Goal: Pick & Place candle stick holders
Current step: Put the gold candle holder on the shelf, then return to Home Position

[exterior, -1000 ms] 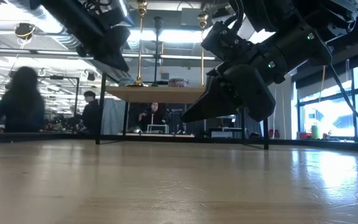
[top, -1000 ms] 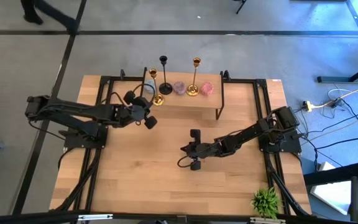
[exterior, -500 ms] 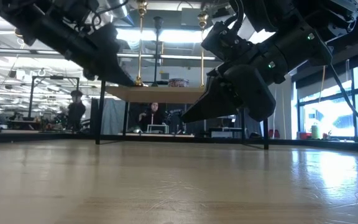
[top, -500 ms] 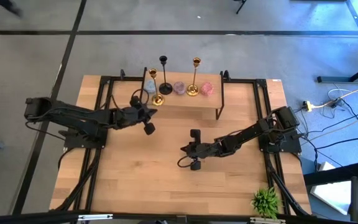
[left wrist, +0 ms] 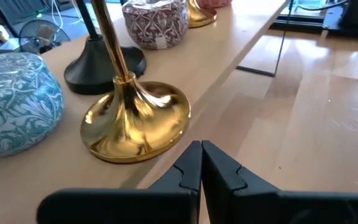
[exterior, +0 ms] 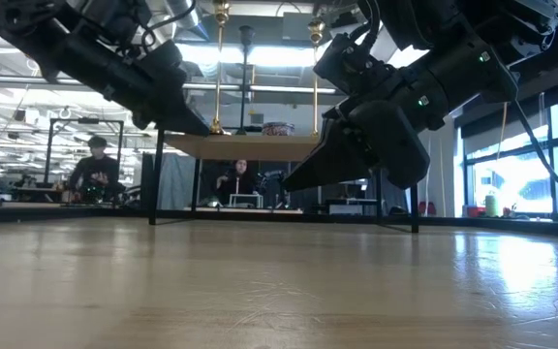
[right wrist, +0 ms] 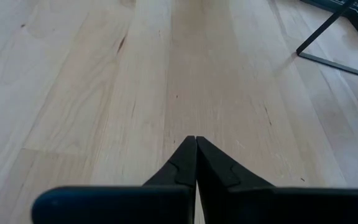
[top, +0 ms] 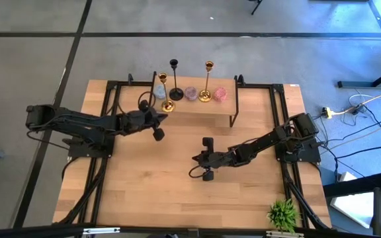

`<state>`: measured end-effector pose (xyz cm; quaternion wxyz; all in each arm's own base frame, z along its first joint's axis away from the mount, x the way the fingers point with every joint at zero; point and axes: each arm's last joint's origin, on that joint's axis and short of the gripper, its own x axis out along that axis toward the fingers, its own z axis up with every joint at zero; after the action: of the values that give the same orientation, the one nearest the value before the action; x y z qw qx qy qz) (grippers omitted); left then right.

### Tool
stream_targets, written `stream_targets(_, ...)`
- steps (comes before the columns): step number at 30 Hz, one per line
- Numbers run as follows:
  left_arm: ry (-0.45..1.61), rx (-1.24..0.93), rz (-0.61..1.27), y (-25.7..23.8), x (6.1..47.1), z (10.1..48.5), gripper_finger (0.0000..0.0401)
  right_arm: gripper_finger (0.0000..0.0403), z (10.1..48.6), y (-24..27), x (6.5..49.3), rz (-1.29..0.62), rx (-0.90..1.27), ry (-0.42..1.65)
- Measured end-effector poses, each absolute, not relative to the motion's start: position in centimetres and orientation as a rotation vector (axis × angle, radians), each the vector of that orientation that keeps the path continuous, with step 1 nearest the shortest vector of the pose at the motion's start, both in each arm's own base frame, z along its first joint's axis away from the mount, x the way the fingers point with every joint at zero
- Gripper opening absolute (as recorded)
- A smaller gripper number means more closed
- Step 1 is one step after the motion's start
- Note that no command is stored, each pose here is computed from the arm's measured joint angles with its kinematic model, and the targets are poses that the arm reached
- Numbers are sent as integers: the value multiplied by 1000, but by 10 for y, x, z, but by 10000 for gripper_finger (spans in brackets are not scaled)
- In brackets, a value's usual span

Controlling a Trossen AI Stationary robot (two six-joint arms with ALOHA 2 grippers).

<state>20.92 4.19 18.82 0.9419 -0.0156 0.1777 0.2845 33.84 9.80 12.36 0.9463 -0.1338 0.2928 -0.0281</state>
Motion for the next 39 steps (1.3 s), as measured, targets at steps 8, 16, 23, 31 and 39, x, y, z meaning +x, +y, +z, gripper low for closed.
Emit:
stream_targets(8, 352, -40, 597, 48, 208, 189, 1, 7, 124, 98, 338, -57, -273, 596)
stream_targets(16, 355, -36, 609, 51, 208, 189, 1, 7, 124, 98, 338, -58, -273, 596)
stream_targets(23, 355, -36, 608, 51, 208, 189, 1, 7, 124, 98, 338, -60, -274, 596)
stream_targets(31, 348, -69, 538, 42, 210, 189, 1, 7, 124, 98, 338, -60, -274, 596)
stream_targets(39, 331, -125, 375, 6, 214, 189, 1, 7, 124, 98, 338, -60, -273, 596)
